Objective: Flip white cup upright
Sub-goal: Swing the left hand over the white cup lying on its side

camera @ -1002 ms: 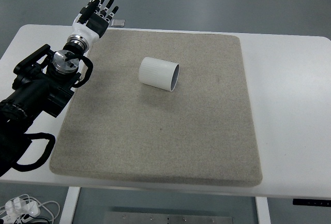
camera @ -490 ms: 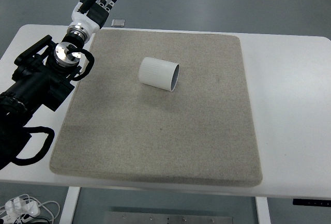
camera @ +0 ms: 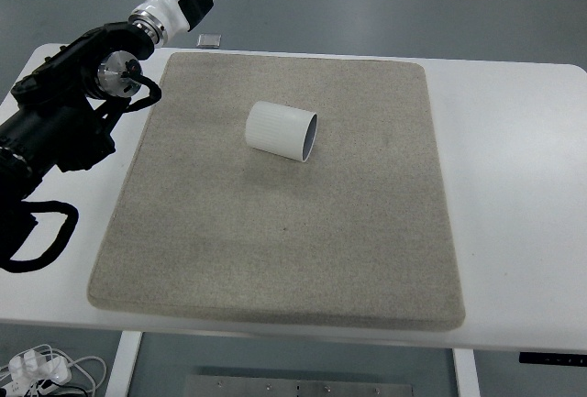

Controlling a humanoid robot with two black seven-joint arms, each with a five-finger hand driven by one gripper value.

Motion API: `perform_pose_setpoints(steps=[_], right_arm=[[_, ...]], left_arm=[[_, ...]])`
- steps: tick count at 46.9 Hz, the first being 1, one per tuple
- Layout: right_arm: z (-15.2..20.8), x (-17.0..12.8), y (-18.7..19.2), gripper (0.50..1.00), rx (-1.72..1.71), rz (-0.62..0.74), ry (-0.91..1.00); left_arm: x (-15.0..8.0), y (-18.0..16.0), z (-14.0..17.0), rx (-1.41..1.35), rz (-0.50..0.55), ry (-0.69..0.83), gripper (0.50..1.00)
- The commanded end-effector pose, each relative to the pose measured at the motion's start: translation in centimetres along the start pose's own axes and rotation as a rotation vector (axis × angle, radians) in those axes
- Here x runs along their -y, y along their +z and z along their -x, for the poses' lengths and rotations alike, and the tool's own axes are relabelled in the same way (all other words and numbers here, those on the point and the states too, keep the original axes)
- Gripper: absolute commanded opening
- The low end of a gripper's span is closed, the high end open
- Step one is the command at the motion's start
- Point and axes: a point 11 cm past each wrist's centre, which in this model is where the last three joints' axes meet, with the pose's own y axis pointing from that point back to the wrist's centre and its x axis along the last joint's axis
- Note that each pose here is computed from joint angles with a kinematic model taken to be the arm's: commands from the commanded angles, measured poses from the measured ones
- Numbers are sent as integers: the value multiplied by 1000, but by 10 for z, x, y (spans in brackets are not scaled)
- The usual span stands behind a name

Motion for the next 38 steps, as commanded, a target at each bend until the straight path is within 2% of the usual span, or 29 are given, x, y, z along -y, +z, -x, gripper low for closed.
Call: perform_pose_setpoints(steps=[1,8,20,38], right_arm=[[0,0,0,952,0,0,-1],[0,0,0,952,0,0,-1],[0,0,0,952,0,0,1],[0,0,0,952,0,0,1]], left_arm=[[-2,0,9,114,-33,-61,990],[-7,3,20,385,-111,-172,988],[-10,30,32,749,-212,-336,992],[-24,-7,71,1150,-358,-592,992]])
